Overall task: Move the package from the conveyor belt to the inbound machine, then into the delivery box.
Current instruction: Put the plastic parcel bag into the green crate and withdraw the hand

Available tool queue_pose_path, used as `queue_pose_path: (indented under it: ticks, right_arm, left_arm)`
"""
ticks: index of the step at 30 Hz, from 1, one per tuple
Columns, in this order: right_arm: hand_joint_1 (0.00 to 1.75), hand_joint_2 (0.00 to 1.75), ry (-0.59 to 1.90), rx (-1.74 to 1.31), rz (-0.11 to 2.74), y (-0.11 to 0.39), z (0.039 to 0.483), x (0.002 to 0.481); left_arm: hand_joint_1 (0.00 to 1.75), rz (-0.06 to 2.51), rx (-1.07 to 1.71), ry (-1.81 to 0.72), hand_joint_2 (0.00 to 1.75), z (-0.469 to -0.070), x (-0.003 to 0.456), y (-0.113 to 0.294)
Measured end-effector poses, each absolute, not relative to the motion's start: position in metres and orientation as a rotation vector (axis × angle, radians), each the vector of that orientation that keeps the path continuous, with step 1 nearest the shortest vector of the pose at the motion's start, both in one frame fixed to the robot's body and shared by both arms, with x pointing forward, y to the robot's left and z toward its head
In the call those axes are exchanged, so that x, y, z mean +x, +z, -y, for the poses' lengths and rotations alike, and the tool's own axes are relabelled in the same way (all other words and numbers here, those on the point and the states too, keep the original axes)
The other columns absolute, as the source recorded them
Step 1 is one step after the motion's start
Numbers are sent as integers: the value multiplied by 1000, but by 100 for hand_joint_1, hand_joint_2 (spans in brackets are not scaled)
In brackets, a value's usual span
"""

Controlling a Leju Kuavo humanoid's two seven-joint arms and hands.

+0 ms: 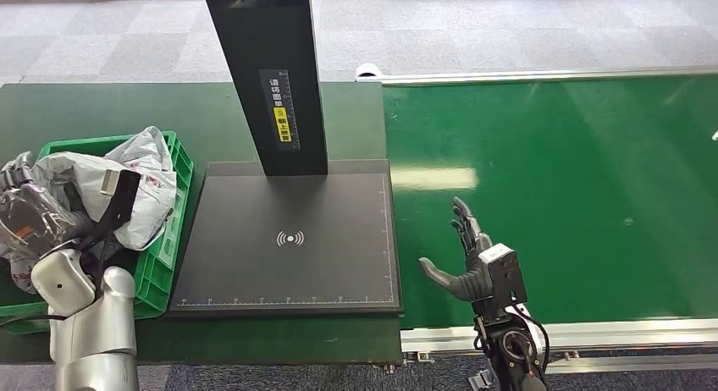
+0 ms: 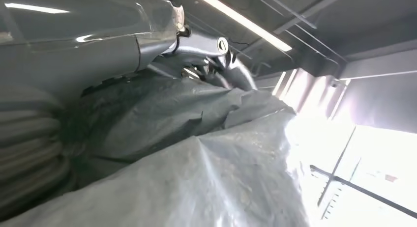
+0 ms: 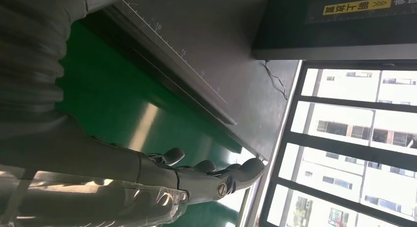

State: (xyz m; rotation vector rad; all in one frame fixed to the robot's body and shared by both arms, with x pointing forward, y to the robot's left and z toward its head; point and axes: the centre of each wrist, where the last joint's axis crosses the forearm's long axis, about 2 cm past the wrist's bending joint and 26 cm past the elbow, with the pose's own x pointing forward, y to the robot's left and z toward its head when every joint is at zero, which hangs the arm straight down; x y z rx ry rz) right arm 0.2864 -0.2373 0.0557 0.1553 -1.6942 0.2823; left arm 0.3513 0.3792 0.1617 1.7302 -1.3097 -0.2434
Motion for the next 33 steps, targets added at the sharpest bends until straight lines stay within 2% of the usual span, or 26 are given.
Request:
queue_pose_path:
  ticks: [14, 18, 22, 26, 31, 33]
  right_arm:
    - [0, 175, 283, 155, 1696, 56, 237, 288]
    - [0, 175, 284, 154, 1702, 58, 237, 291]
    - [0, 175, 283, 155, 1708, 60, 237, 294]
    - [0, 175, 284, 160, 1711, 59, 237, 295]
    - [0, 175, 288, 167, 1710, 57, 236, 295]
    - [0, 175, 293, 170, 1712, 57, 235, 297]
  left_arm:
    - [0, 1319, 1722, -309, 175, -378, 354, 157]
    - [0, 1409, 1706, -290, 175, -380, 351, 163]
    - [0, 1608, 1662, -267, 0, -380, 349, 170]
    - [0, 1801, 1822, -282, 0, -395, 335, 195]
    - [0, 1834, 2006, 156, 0, -430, 297, 229]
    - [0, 1852, 2058, 256, 0, -436, 285, 242]
